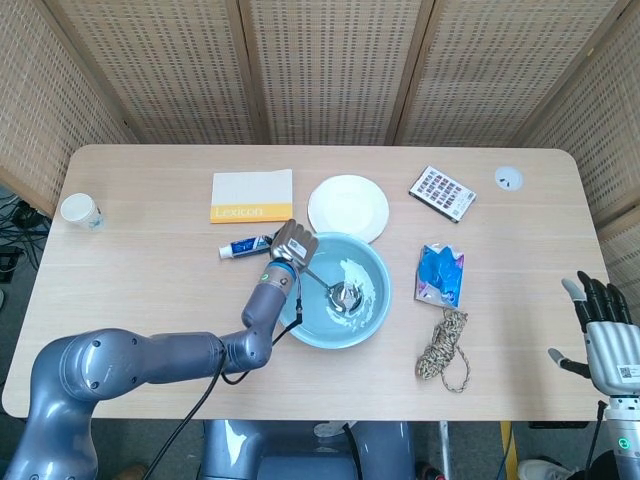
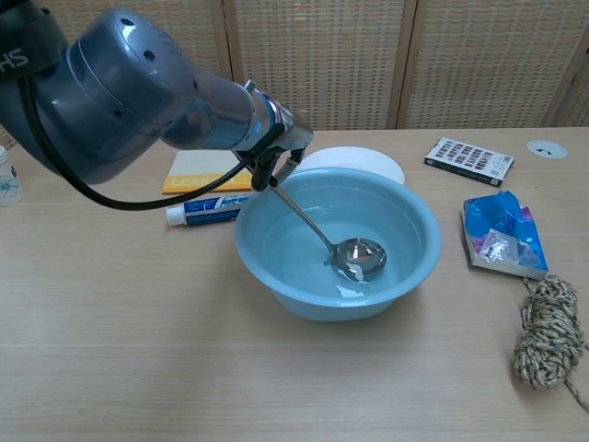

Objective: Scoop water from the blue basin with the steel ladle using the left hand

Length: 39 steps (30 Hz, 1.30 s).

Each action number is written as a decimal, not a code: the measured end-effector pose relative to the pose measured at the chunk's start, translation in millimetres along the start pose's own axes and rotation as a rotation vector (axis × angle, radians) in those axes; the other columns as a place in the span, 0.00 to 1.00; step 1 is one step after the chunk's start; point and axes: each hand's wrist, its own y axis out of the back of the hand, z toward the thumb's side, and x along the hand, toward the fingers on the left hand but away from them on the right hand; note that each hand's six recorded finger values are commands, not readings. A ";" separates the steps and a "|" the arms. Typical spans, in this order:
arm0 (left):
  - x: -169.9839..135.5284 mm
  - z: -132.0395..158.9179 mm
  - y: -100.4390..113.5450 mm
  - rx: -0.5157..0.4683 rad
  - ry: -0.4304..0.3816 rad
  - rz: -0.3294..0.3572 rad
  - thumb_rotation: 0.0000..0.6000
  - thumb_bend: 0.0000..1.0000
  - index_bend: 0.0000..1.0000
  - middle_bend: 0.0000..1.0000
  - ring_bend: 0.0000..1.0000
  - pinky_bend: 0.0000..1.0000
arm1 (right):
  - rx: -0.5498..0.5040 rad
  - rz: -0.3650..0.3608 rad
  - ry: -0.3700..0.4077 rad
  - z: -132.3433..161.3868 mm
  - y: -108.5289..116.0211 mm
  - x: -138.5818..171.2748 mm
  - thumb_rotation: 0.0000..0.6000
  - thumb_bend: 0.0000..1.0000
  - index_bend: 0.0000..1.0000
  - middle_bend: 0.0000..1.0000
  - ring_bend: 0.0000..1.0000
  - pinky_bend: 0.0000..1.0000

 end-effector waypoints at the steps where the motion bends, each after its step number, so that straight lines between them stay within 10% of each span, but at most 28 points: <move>1: -0.9 -1.2 1.5 -0.006 0.000 0.002 1.00 0.73 0.99 0.91 1.00 1.00 | 0.000 0.000 0.001 0.2 0.1 0.2 1.00 0.00 0.00 0.00 0.00 0.00; 39: -61.6 -73.1 72.3 -0.044 0.069 0.054 1.00 0.69 0.99 0.91 0.99 1.00 | -0.004 -0.004 0.022 9.2 1.5 3.2 1.00 0.00 0.00 0.00 0.00 0.00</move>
